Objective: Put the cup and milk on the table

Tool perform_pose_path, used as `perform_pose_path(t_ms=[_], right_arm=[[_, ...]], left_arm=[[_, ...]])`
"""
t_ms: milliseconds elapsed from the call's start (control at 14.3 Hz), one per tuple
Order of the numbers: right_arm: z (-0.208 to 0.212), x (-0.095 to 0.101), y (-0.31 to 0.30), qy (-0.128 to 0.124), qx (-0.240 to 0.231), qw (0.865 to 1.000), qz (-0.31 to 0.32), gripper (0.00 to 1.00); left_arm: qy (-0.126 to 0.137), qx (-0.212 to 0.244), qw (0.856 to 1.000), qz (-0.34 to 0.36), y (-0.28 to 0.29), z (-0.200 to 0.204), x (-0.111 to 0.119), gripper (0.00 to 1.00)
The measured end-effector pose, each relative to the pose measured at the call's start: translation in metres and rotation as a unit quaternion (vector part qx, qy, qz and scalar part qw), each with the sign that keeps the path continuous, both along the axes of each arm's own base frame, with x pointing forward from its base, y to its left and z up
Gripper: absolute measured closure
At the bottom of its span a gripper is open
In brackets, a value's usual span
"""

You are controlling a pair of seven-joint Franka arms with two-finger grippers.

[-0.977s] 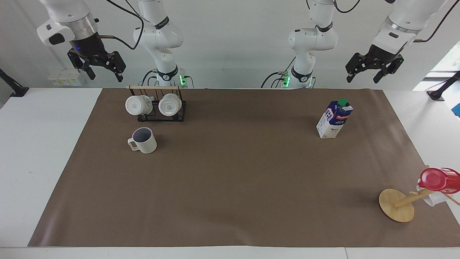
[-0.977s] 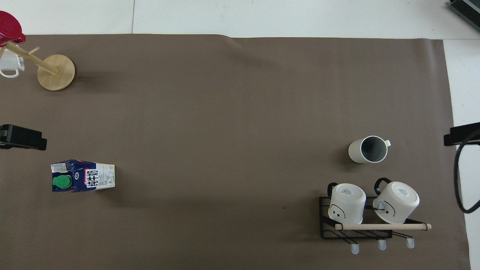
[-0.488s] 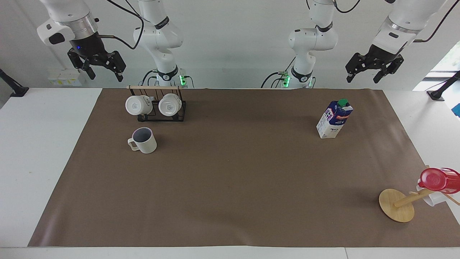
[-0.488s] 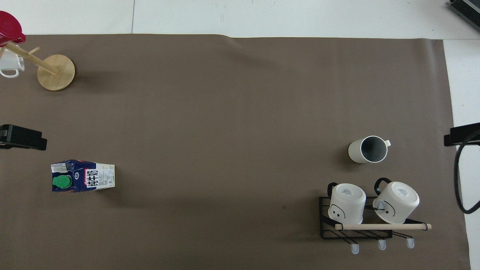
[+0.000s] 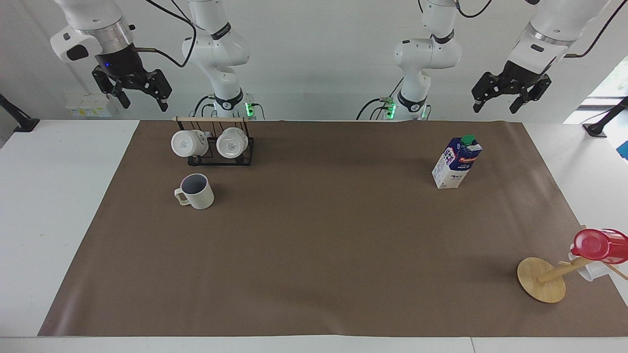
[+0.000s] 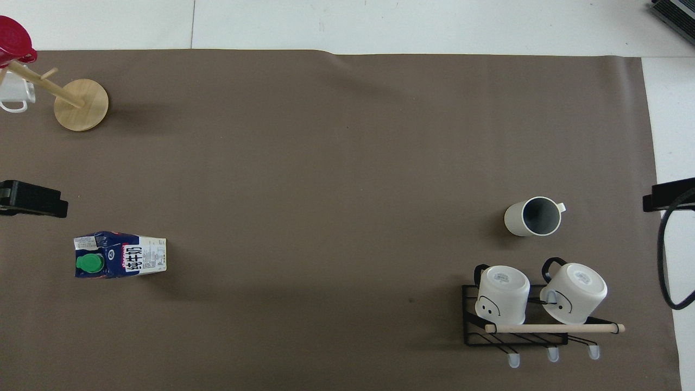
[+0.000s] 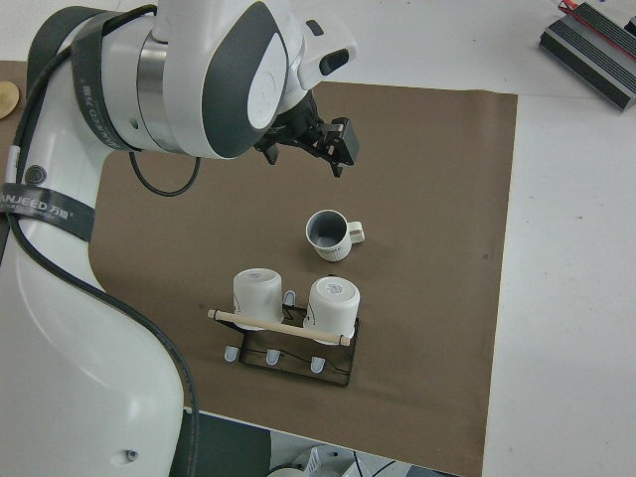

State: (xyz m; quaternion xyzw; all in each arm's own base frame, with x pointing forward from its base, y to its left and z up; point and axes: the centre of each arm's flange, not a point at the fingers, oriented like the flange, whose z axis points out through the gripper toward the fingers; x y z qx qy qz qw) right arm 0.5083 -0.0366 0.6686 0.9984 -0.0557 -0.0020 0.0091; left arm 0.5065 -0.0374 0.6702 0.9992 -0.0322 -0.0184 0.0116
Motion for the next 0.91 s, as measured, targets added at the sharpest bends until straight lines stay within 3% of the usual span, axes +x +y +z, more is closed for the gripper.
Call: perform_pose_path(t_ms=[907], right_arm=[[-0.0037,-0.0033,0.0001,0.004,0.0,1.0,0.0,0.0]], left_arm=[[0.0,0.0,1.0,0.0,0.0,0.0,0.0,0.0]])
